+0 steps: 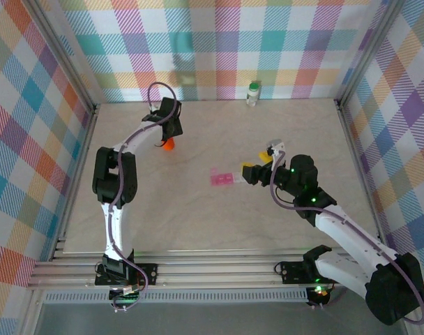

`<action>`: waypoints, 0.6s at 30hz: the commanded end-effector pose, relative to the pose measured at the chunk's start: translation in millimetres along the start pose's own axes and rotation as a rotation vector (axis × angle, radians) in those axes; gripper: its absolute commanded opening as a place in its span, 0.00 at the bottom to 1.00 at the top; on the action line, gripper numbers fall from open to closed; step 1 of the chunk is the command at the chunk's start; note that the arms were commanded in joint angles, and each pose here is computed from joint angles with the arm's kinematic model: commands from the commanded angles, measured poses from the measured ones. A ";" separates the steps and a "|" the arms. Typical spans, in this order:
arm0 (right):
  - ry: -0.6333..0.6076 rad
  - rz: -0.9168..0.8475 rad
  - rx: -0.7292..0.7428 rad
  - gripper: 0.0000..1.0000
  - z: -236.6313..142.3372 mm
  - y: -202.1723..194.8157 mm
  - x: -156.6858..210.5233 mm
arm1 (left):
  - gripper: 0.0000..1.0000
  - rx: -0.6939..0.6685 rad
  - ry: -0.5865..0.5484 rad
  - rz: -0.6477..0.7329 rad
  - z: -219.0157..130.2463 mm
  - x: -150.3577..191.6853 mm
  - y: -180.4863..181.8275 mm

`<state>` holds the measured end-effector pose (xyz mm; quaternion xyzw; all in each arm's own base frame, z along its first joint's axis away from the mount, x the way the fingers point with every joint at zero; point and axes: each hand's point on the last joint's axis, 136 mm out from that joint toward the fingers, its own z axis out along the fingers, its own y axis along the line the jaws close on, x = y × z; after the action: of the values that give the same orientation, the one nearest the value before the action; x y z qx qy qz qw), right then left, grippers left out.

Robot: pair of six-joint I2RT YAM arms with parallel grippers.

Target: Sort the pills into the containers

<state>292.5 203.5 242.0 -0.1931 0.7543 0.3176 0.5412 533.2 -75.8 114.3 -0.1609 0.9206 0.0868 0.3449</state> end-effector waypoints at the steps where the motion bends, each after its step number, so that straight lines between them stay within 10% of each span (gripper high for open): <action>1: -0.025 0.019 -0.028 0.83 -1.3 4.4 -3.9 | 0.90 -0.007 0.041 0.023 1.4 2.9 2.7; 18: 0.001 0.044 -0.030 0.83 4.6 2.5 2.2 | 0.48 0.027 0.011 0.017 -29.5 -6.6 14.0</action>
<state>292.8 206.1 234.5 -0.1858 0.7621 0.3281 0.5264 524.7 -78.8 106.3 -0.1446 0.9330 0.0813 0.3194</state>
